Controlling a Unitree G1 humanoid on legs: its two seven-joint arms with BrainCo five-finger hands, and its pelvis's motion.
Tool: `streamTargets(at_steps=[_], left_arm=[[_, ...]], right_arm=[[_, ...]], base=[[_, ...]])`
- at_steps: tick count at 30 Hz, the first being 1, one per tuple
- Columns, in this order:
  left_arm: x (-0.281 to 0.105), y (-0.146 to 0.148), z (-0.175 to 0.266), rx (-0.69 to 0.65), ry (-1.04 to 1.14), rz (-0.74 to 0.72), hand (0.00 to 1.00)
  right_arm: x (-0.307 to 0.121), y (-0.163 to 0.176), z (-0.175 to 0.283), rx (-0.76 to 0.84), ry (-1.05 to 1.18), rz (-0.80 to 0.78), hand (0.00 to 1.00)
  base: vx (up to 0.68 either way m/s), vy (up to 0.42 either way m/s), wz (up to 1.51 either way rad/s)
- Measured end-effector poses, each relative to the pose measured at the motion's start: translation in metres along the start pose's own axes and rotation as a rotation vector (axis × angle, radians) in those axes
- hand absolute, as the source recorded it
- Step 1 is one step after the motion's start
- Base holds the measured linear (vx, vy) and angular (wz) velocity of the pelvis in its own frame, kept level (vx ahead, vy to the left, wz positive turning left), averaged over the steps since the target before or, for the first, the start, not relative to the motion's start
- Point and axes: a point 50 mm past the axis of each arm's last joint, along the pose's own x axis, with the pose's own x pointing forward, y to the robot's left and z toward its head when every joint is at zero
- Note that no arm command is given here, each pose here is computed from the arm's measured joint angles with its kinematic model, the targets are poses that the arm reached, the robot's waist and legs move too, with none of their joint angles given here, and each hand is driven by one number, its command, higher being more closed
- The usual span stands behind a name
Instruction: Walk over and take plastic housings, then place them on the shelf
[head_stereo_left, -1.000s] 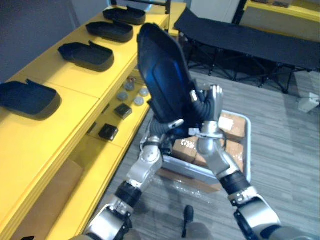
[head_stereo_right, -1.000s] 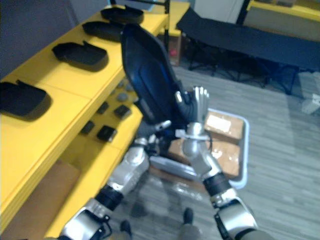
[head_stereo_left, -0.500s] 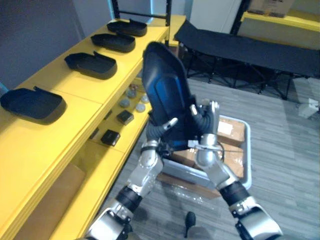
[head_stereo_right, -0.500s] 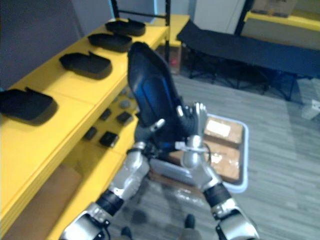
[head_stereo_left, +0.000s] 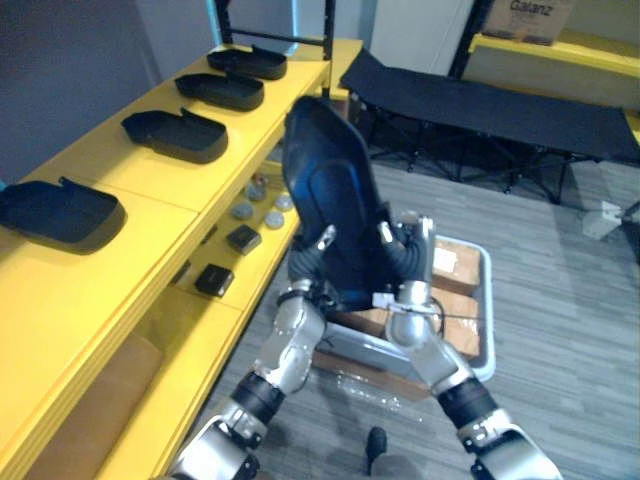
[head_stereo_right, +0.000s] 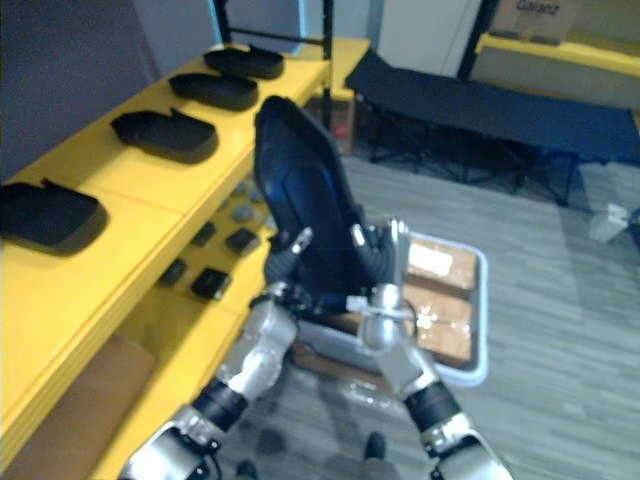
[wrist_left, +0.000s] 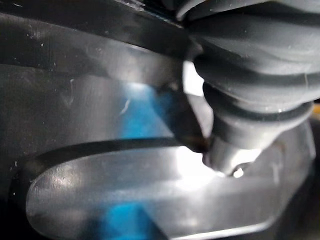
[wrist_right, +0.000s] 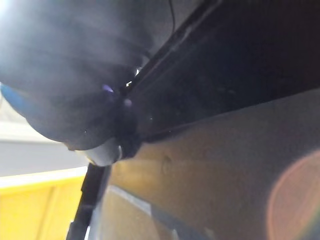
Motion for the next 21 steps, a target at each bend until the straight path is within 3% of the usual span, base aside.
streamTargets(at_steps=[3,8,10,14,18,21], left_arm=[[0.0,-0.001,-0.001,0.026,0.003,-0.015,1.0],[0.001,0.001,0.013,0.185,-0.088,-0.047,1.0],[0.0,-0.001,0.035,0.298,-0.201,-0.064,1.0],[-0.005,-0.004,0.063,0.402,-0.372,-0.04,1.0],[-0.009,-0.002,0.076,0.516,-0.508,0.05,1.0],[-0.011,0.019,0.074,0.652,-0.516,0.183,1.0]], right_arm=[[-0.003,-0.004,-0.003,0.026,0.001,0.023,0.0],[0.006,-0.013,0.007,0.099,-0.055,0.127,0.0],[0.015,-0.02,0.021,0.211,-0.081,0.211,0.0],[0.031,-0.035,0.05,0.379,-0.15,0.294,0.0],[0.056,-0.06,0.082,0.569,-0.258,0.264,0.0],[0.073,-0.099,0.099,0.635,-0.363,0.12,0.0]], base=[[0.0,0.0,0.0],[0.0,0.0,0.0],[0.0,0.0,0.0],[0.0,-0.007,-0.07],[0.0,0.007,-0.09],[0.0,0.005,-0.07]])
